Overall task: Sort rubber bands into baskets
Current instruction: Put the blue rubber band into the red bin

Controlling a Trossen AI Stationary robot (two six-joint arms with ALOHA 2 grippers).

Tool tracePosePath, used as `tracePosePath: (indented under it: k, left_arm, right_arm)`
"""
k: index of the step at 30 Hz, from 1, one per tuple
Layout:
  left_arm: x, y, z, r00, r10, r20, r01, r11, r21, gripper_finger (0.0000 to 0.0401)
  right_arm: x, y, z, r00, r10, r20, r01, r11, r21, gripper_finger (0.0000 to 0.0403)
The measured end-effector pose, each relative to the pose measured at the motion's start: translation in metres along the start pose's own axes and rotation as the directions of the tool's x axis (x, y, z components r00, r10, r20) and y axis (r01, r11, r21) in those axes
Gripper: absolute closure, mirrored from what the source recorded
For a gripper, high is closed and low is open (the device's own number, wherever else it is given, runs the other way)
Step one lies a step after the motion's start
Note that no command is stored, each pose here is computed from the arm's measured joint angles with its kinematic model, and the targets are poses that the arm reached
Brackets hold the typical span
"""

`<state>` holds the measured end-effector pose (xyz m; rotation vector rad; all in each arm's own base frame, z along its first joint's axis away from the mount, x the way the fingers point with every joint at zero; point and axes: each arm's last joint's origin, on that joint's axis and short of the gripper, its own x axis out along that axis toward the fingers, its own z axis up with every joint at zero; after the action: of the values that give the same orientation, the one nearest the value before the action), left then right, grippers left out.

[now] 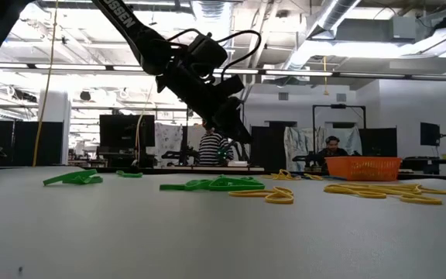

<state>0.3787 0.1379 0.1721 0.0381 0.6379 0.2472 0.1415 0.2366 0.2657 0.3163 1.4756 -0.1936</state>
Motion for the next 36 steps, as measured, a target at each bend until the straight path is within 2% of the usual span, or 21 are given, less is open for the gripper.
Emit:
tracePosePath:
  k: [16,20,24,28,31,33,36]
  left_arm:
    - [0.0,-0.001,0.0,1.0,-0.003,0.0,0.003,1.0,0.009,0.0238]
    - [0.0,-0.003,0.0,1.0,-0.007,0.0,0.007,1.0,0.015,0.0238]
    - [0.0,-0.005,0.001,1.0,-0.01,0.0,0.01,1.0,0.021,0.0238]
    - [0.0,-0.007,0.001,1.0,-0.016,0.001,0.016,0.999,0.041,0.0238]
    - [0.0,-0.01,0.001,1.0,-0.021,0.002,0.021,0.998,0.052,0.0238]
    - [0.0,-0.011,0.002,1.0,-0.023,0.002,0.023,0.998,0.058,0.0238]
    - [0.0,-0.013,0.002,1.0,-0.027,0.002,0.027,0.997,0.069,0.0238]
  right_arm:
    - [0.051,0.02,-0.015,0.975,-0.211,-0.067,0.215,0.975,0.064,0.0368]
    - [0.053,0.019,-0.017,0.968,-0.242,-0.064,0.248,0.963,0.103,0.033]
    - [0.051,0.018,-0.016,0.968,-0.247,-0.046,0.252,0.958,0.14,0.027]
    - [0.049,0.017,-0.014,0.97,-0.245,0.006,0.241,0.958,0.153,0.0206]
    - [0.043,0.014,-0.011,0.961,-0.251,0.116,0.233,0.961,0.146,0.017]
    - [0.039,0.01,-0.006,0.939,-0.264,0.222,0.238,0.962,0.138,0.0158]
    - [0.03,0.004,0.004,0.88,-0.285,0.38,0.255,0.958,0.128,0.0154]
